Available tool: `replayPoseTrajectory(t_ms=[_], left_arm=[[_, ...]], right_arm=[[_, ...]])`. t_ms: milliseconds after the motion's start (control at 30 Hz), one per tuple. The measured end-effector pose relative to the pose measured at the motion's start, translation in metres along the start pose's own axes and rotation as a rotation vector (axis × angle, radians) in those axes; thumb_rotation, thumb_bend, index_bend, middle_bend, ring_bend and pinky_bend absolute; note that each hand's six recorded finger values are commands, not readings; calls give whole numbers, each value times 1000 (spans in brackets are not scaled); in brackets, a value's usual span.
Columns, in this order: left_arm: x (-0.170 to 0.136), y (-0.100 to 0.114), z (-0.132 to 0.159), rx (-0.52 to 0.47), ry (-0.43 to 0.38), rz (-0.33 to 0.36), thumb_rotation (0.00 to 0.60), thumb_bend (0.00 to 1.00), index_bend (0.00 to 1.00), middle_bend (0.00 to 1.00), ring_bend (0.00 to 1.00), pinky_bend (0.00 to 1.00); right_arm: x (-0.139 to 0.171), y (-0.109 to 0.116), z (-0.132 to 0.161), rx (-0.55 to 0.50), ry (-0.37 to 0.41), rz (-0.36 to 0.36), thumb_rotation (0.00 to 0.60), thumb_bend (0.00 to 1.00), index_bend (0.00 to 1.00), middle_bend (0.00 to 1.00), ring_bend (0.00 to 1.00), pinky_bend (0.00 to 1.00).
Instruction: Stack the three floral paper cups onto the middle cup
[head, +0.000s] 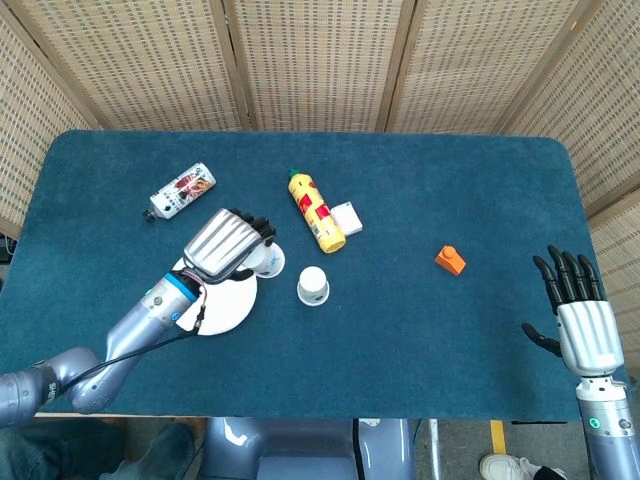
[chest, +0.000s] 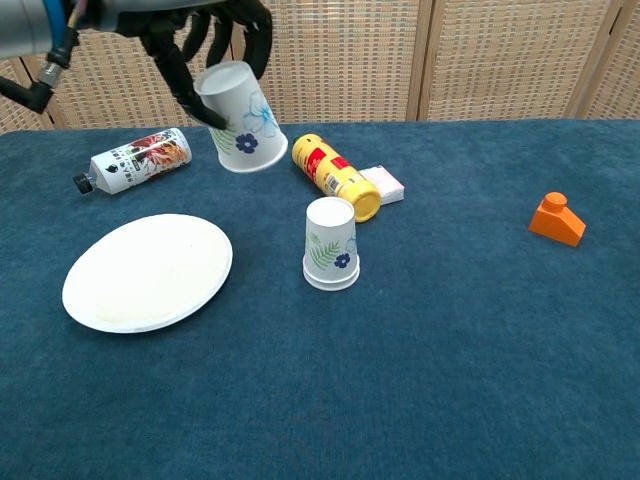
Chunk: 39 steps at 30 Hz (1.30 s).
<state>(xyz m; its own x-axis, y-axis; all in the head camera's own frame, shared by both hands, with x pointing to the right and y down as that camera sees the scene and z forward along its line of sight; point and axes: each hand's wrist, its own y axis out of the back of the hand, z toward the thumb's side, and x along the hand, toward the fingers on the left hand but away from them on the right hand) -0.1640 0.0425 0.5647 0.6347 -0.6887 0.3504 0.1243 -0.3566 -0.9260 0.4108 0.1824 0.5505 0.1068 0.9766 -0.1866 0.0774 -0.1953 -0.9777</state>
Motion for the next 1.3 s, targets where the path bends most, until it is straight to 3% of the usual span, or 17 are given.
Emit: replayPoseTrajectory(t_ms=[333, 567, 1000, 1100, 1233, 1300], left_arm=[[34, -10, 39, -17, -31, -94, 600, 98, 542, 468, 538, 579], [50, -27, 49, -28, -30, -133, 600, 98, 543, 468, 538, 579], [65, -38, 62, -16, -30, -147, 600, 99, 525, 460, 529, 566], [68, -40, 65, -14, -31, -150, 600, 89, 434, 375, 418, 513], [68, -48, 69, -21, -42, -176, 600, 5, 45, 51, 82, 282], [67, -54, 71, -34, -50, -198, 600, 0, 0, 1, 9, 199]], right_arm=[[0, 1, -6, 0, -19, 5, 600, 0, 125, 16, 0, 0], [0, 1, -7, -8, -23, 8, 600, 0, 130, 16, 0, 0], [0, 4, -10, -27, -24, 5, 600, 0, 132, 16, 0, 0], [0, 5, -10, -28, -24, 5, 600, 0, 133, 16, 0, 0], [0, 5, -10, -30, -26, 4, 600, 0, 133, 17, 0, 0], [0, 5, -11, -33, -27, 6, 600, 0, 133, 16, 0, 0]])
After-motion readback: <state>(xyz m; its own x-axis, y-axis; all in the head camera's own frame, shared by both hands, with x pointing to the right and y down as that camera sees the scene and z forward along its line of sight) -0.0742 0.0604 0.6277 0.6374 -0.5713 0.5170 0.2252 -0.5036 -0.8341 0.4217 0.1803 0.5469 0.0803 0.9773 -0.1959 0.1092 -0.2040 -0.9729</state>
